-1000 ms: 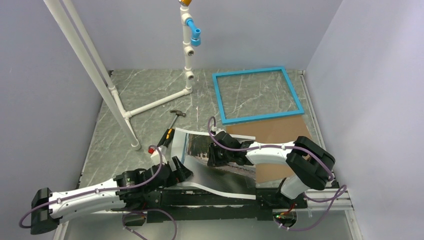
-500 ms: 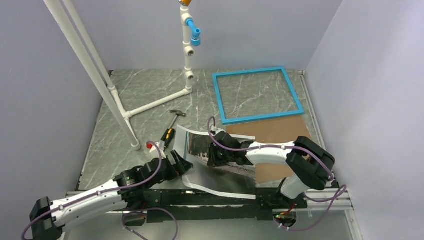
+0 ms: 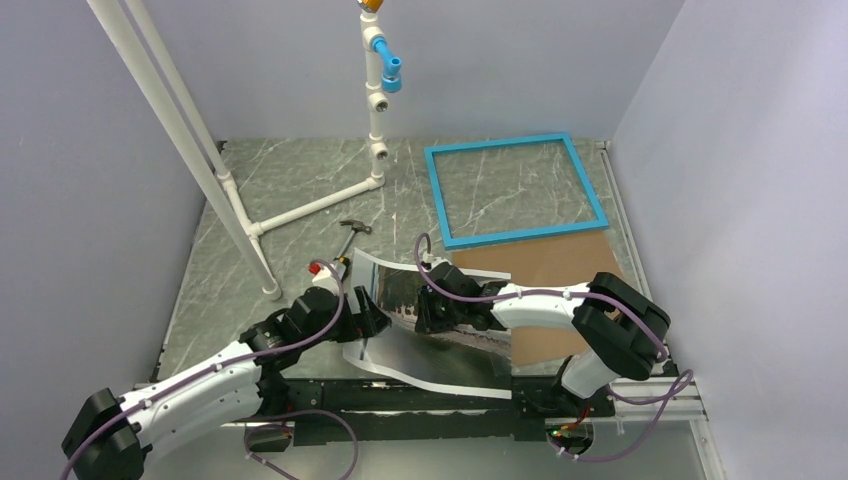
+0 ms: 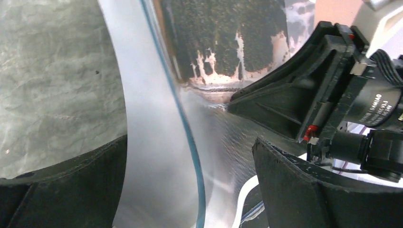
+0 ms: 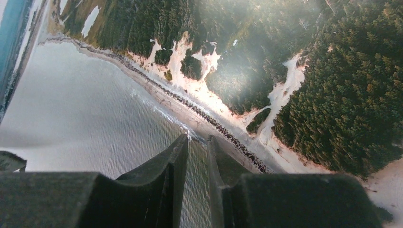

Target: Take the photo out of the frame

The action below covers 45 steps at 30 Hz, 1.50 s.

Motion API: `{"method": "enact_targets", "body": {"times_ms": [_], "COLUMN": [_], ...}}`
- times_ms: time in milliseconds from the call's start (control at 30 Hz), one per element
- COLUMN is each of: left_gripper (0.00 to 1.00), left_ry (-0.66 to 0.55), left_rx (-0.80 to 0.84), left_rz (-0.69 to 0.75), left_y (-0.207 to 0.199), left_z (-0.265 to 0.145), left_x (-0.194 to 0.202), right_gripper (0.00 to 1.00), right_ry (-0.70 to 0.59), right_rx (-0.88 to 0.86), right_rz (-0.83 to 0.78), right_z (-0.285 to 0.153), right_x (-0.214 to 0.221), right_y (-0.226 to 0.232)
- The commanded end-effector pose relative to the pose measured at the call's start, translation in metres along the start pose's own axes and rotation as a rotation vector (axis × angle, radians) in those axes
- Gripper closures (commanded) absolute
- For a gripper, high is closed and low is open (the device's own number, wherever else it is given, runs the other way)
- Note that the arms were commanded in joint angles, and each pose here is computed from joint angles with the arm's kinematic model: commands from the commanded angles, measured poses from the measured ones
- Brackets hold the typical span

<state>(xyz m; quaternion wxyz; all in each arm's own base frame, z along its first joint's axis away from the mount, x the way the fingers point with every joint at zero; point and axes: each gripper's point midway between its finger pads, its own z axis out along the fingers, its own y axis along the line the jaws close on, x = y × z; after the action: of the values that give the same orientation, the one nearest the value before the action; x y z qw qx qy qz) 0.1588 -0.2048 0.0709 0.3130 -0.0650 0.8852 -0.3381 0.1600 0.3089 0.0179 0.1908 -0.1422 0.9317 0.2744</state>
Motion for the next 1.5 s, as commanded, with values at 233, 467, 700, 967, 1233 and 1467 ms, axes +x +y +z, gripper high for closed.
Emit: {"method": "enact_targets", "body": {"times_ms": [233,467,700,967,1233,1467], "left_gripper": [0.03,0.19,0.44,0.66,0.70,0.94], "left_ry": [0.065,0.065,0.101,0.098,0.097,0.098], "left_rx": [0.096,0.090,0.030,-0.085,-0.068,-0.027], "left_rz": [0.054,-0.048,-0.060,-0.006,0.010,0.006], "left_y": [-0.020,-0.009,0.002,0.016,0.013,0.005], "left_z": [-0.018,-0.023,-0.013,-0.021,-0.023,-0.023], "left_x": [0.001,0.011,0.018,0.011,0.010,0.010], "right_gripper": [0.76,0.76,0.76,0.76,0.76,0.76], "right_ry": [0.136,0.120,0.111,0.094,0.083,0.073], "right_rx": [0.134,0.120,0.124,0.129,0.122,0.122], "right_rz": [-0.027,-0.031,-0.032,-0.026,-0.029,-0.027], "right_z": [0.002,-0.001,-0.006,-0.013,-0.016,-0.023], "right_x": [0.034,0.027,0.025,0.024,0.021,0.022], "right_y": [-0.035,-0.028,-0.028,-0.029,-0.027,-0.027]}}
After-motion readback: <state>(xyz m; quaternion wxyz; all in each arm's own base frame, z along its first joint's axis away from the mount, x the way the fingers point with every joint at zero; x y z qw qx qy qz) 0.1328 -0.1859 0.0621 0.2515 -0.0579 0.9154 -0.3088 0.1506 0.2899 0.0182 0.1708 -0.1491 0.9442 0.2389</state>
